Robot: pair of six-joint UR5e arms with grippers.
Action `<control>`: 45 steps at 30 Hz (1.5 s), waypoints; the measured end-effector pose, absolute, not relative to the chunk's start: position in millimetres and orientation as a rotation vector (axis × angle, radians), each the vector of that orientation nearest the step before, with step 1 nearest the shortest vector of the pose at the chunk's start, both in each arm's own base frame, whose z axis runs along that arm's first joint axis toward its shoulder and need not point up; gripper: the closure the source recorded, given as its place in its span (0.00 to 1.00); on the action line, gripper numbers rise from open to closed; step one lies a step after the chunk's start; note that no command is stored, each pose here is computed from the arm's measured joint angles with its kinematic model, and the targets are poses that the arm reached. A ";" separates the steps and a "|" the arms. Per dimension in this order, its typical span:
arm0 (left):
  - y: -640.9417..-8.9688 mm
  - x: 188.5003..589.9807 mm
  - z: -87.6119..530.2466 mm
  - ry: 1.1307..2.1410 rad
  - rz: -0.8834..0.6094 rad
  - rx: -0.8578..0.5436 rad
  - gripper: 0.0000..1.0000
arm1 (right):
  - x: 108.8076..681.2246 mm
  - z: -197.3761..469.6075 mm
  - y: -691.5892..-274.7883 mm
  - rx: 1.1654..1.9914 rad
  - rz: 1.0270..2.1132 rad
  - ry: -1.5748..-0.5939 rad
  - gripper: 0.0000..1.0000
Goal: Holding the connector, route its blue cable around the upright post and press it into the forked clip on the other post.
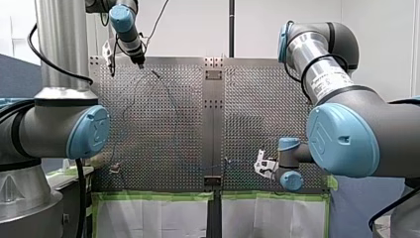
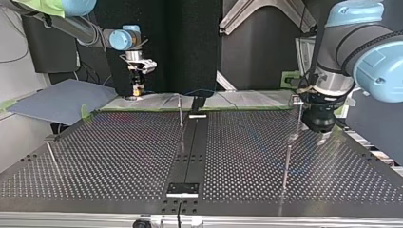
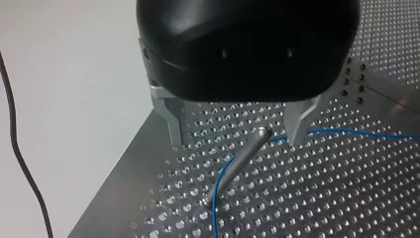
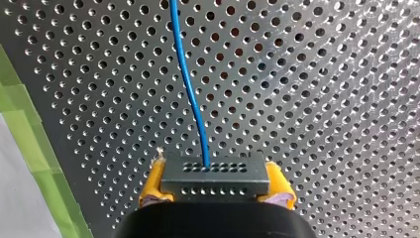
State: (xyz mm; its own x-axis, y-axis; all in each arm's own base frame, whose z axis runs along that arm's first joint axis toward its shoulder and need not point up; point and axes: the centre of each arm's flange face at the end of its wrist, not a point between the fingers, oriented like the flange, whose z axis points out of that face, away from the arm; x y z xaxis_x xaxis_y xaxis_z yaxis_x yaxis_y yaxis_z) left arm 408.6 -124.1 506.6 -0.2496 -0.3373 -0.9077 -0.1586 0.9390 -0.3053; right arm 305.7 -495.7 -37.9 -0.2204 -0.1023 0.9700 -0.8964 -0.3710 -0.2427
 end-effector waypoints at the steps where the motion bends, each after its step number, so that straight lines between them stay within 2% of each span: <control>1: -124.0 408.5 506.4 1.831 -0.174 -0.367 0.00 | 305.9 -37.9 -495.6 1.419 1.656 -1.220 1.00; 23: -124.0 411.8 510.0 1.791 -0.117 -0.324 0.00 | 308.4 -37.7 -494.3 1.421 1.662 -1.218 1.00; 35: -142.0 396.2 518.9 1.700 -0.089 -0.187 0.00 | 310.1 -37.7 -493.2 1.424 1.665 -1.216 1.00; 45: -158.6 389.7 485.1 1.697 -0.046 -0.069 0.00 | 310.3 -37.7 -493.1 1.424 1.665 -1.215 1.00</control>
